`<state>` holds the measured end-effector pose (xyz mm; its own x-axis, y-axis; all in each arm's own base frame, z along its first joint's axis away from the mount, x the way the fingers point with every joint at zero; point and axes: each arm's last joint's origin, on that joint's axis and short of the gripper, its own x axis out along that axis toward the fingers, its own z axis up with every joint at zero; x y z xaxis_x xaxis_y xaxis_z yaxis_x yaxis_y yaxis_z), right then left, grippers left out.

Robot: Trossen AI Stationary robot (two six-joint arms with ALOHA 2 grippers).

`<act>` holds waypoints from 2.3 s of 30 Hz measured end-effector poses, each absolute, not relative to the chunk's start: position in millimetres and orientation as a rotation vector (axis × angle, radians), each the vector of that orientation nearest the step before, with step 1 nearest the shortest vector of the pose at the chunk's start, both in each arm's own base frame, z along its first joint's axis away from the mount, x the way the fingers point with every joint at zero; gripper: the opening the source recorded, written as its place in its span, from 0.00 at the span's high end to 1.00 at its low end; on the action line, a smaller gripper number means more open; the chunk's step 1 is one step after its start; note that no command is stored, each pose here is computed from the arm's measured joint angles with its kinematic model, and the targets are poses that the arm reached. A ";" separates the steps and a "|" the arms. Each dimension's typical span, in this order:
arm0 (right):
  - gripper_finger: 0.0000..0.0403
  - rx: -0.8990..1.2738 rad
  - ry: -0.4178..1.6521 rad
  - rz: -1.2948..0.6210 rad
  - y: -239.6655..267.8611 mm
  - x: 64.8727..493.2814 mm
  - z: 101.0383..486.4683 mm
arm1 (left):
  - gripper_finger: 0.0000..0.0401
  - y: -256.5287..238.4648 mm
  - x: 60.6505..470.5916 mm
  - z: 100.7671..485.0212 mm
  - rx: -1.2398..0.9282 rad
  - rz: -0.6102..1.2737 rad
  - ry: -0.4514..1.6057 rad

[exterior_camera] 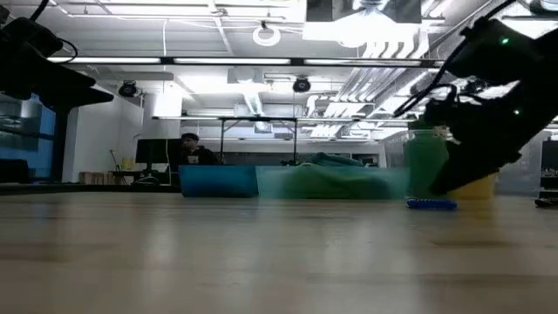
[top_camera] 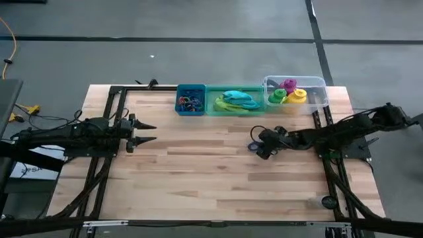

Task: Pick & Place Sports Items
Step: Put the blue spring keychain into the blue bin

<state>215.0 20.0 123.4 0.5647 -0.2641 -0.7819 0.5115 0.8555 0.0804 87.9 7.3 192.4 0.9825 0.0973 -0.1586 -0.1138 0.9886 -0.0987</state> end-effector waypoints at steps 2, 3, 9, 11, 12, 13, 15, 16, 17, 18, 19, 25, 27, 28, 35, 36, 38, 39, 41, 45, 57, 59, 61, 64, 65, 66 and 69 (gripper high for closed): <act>0.58 0.321 0.875 -0.459 18.4 211.4 119.4 | 0.37 7.3 88.0 192.4 -0.108 0.106 0.154; 0.59 0.323 0.883 -0.458 17.9 209.4 117.1 | 0.37 7.3 88.0 192.4 -0.108 0.106 0.154; 0.65 0.349 0.865 -0.428 19.2 200.1 106.7 | 0.37 7.3 88.0 192.4 -0.108 0.106 0.154; 0.69 0.348 0.862 -0.419 20.2 196.7 103.5 | 0.37 7.3 87.9 192.4 -0.108 0.106 0.154; 0.72 0.346 0.863 -0.415 20.8 195.0 101.9 | 0.37 7.2 88.0 192.4 -0.108 0.106 0.154; 0.75 0.343 0.869 -0.413 21.5 193.0 100.3 | 0.37 7.3 87.9 192.4 -0.108 0.106 0.154; 0.82 0.344 0.879 -0.413 23.1 190.0 98.0 | 0.37 7.3 88.0 192.4 -0.108 0.106 0.154; 0.86 0.345 0.881 -0.416 23.7 188.8 97.1 | 0.37 7.3 88.0 192.4 -0.108 0.106 0.154; 0.89 0.348 0.882 -0.417 24.4 188.1 96.6 | 0.37 7.3 87.9 192.4 -0.108 0.106 0.154; 0.92 0.355 0.881 -0.421 24.9 187.6 96.3 | 0.37 7.2 87.9 192.4 -0.108 0.106 0.154; 0.95 0.363 0.880 -0.422 25.4 187.4 96.2 | 0.37 7.3 87.9 192.4 -0.108 0.107 0.154; 0.98 0.410 0.839 -0.411 26.9 190.2 97.6 | 0.37 7.3 88.0 192.4 -0.108 0.107 0.154; 0.99 0.429 0.815 -0.386 27.9 192.6 99.1 | 0.37 7.3 88.0 192.4 -0.108 0.106 0.154; 0.99 0.438 0.799 -0.375 28.5 194.2 100.1 | 0.37 7.3 88.0 192.4 -0.108 0.106 0.154; 0.99 0.482 0.608 -0.306 31.3 209.4 115.1 | 0.37 7.2 87.9 192.4 -0.108 0.106 0.154; 0.99 0.467 0.592 -0.304 31.5 211.8 117.6 | 0.37 7.2 87.9 192.4 -0.108 0.106 0.154; 0.99 0.412 0.569 -0.295 31.9 217.5 123.8 | 0.37 7.3 88.0 192.4 -0.108 0.106 0.154; 0.99 0.377 0.556 -0.282 32.1 221.2 127.7 | 0.37 7.3 87.9 192.4 -0.108 0.107 0.154; 0.99 0.306 0.533 -0.257 31.5 228.6 136.1 | 0.37 7.2 87.9 192.4 -0.108 0.106 0.154; 0.99 0.231 0.476 -0.246 27.0 244.1 154.5 | 0.37 7.2 87.9 192.4 -0.108 0.106 0.154; 1.00 0.150 0.274 -0.323 -21.5 283.6 219.8 | 0.37 7.3 87.9 192.4 -0.108 0.106 0.154; 1.00 0.135 0.246 -0.322 -33.0 287.3 230.6 | 0.37 7.3 87.9 192.4 -0.108 0.106 0.154; 1.00 0.121 0.218 -0.324 -44.7 290.7 241.1 | 0.37 7.3 88.0 192.4 -0.108 0.106 0.155; 1.00 0.110 0.185 -0.349 -62.9 295.8 253.1 | 0.37 7.2 87.9 192.4 -0.108 0.106 0.154; 1.00 0.109 0.181 -0.360 -68.9 297.4 255.8 | 0.37 7.3 87.9 192.4 -0.108 0.107 0.154; 1.00 0.109 0.173 -0.370 -74.6 299.5 258.9 | 0.37 7.3 87.9 192.4 -0.108 0.107 0.154; 1.00 0.106 0.155 -0.405 -90.3 307.0 267.9 | 0.37 7.3 88.0 192.4 -0.108 0.106 0.155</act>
<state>307.0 -90.3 267.9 0.9074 -0.3840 -0.1708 0.4002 0.9136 0.0721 88.0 7.3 192.4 0.9824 0.0973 -0.1592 -0.1140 0.9885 -0.0990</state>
